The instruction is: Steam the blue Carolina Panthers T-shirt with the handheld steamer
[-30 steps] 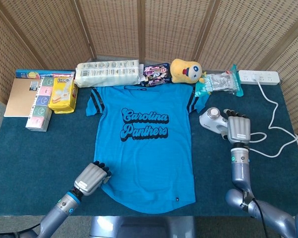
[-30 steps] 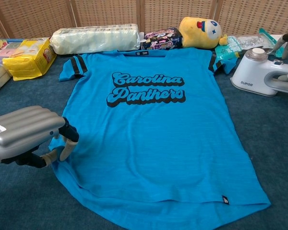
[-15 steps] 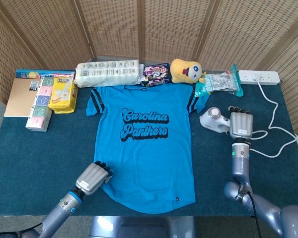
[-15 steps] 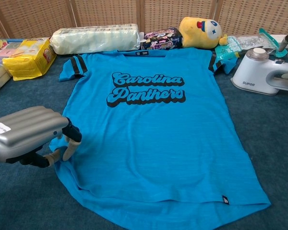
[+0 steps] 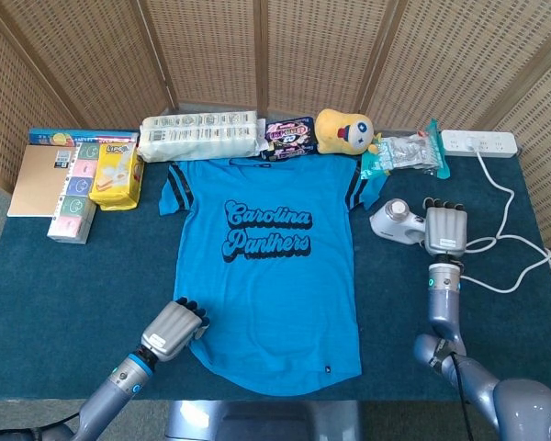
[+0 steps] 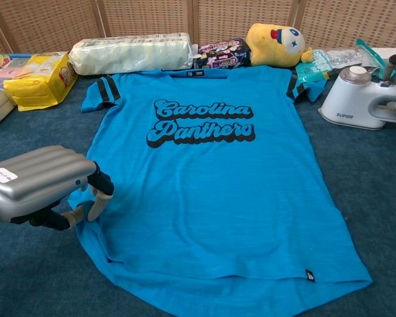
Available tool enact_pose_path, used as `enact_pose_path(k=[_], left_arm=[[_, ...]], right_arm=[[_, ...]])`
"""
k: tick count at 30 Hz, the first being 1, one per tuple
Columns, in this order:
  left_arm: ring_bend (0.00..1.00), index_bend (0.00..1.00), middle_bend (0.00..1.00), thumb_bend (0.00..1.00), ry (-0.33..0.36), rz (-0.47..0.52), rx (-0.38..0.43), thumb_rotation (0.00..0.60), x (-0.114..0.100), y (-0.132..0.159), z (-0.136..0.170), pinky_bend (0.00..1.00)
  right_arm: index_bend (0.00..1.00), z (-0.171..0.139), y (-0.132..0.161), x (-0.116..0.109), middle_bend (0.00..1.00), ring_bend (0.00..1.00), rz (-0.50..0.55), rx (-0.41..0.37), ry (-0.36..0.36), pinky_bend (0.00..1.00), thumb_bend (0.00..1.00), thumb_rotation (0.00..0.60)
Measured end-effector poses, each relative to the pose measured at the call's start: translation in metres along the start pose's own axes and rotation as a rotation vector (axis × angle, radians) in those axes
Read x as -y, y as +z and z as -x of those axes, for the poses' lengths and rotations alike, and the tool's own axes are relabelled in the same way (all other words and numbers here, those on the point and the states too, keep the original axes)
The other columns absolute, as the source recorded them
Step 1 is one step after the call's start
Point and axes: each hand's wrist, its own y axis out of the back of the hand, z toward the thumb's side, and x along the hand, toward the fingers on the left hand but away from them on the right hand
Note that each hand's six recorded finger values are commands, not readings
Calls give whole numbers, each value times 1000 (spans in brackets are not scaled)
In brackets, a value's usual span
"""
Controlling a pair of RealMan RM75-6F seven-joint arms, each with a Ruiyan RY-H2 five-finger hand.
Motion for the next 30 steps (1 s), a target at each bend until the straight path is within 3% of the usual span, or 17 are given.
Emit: enact_pose_path(k=[16, 23, 27, 30], left_arm=[[395, 641, 521, 555, -6, 1, -7, 600, 0, 0, 1, 378], [395, 642, 521, 554, -6, 3, -16, 600, 0, -2, 2, 377], [395, 641, 521, 555, -10, 2, -14, 600, 1, -2, 3, 377], [394, 642, 521, 554, -10, 1, -12, 600, 1, -2, 3, 377]], right_arm=[[451, 8, 12, 12, 504, 477, -4, -15, 5, 427, 363, 600], [559, 16, 16, 13, 612, 597, 29, -16, 22, 551, 365, 600], [659, 18, 18, 11, 705, 722, 72, -23, 20, 697, 365, 600], [706, 19, 18, 10, 742, 765, 121, -26, 22, 743, 365, 600]])
